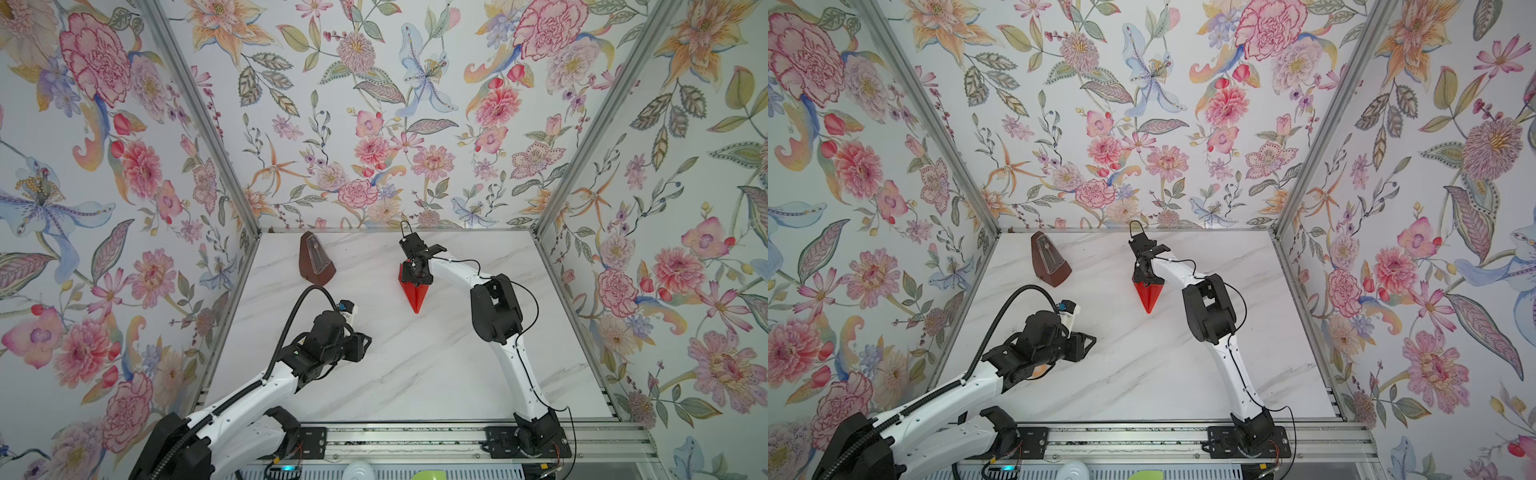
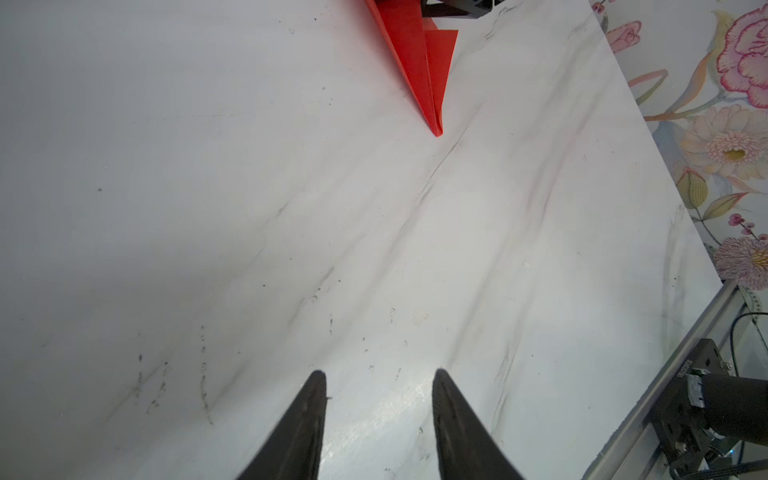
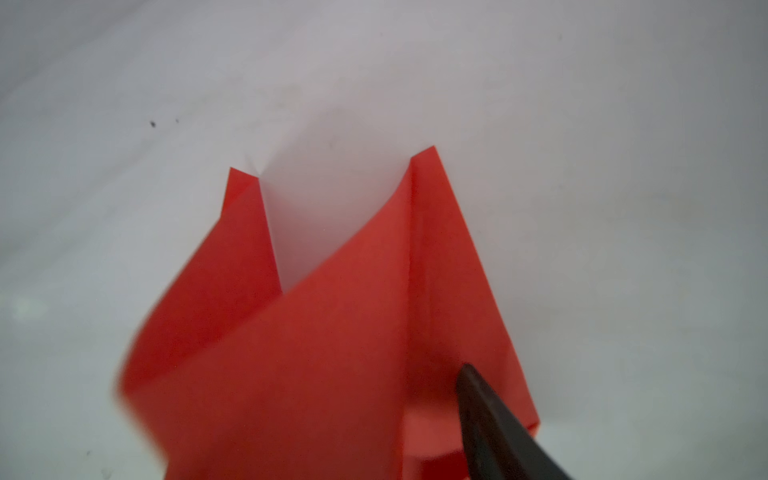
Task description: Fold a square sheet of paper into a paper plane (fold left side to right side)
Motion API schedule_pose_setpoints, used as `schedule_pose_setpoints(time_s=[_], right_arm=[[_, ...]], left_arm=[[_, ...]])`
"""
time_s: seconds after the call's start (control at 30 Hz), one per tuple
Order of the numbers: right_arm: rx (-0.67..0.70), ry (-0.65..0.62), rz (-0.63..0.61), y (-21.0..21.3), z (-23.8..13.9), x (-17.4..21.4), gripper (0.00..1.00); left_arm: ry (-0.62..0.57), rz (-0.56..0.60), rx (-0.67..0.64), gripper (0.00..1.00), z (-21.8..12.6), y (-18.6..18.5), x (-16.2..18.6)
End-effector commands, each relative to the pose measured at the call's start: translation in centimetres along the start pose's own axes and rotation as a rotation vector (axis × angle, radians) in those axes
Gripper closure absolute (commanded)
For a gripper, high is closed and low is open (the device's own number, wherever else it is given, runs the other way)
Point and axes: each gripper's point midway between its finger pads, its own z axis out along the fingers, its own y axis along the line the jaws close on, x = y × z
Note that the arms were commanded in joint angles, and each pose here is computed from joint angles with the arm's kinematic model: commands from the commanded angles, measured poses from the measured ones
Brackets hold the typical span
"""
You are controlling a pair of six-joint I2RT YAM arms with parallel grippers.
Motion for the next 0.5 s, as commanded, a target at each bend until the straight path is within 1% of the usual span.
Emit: schedule_pose_setpoints(time_s=[0.0, 0.13, 0.27, 0.4, 0.47], right_arm=[[0.011, 0.027, -0.002, -1.5, 1.9, -0.5, 0.38], [-0.019, -0.02, 0.045, -1.6, 0.7, -3.0, 0.39], [-0.087, -0.059, 0.092, -1.4, -2.6, -5.3, 0.37], [-0.123, -0.118, 0.083, -1.1, -7.3, -7.1, 0.3], [-0.128, -0.15, 0.076, -1.5, -9.6, -7.8, 0.18]], left_arm=[[-0.001, -0.025, -0.136, 0.54, -0.7, 2.8, 0.5], [-0.041, -0.021, -0.18, 0.51, -1.4, 3.4, -0.5], [-0.078, -0.022, -0.255, 0.39, -2.1, 4.7, -1.6], [-0.128, -0.036, -0.381, 0.23, -3.1, 7.2, -3.2], [-0.153, -0.038, -0.43, 0.14, -3.6, 8.3, -4.1]])
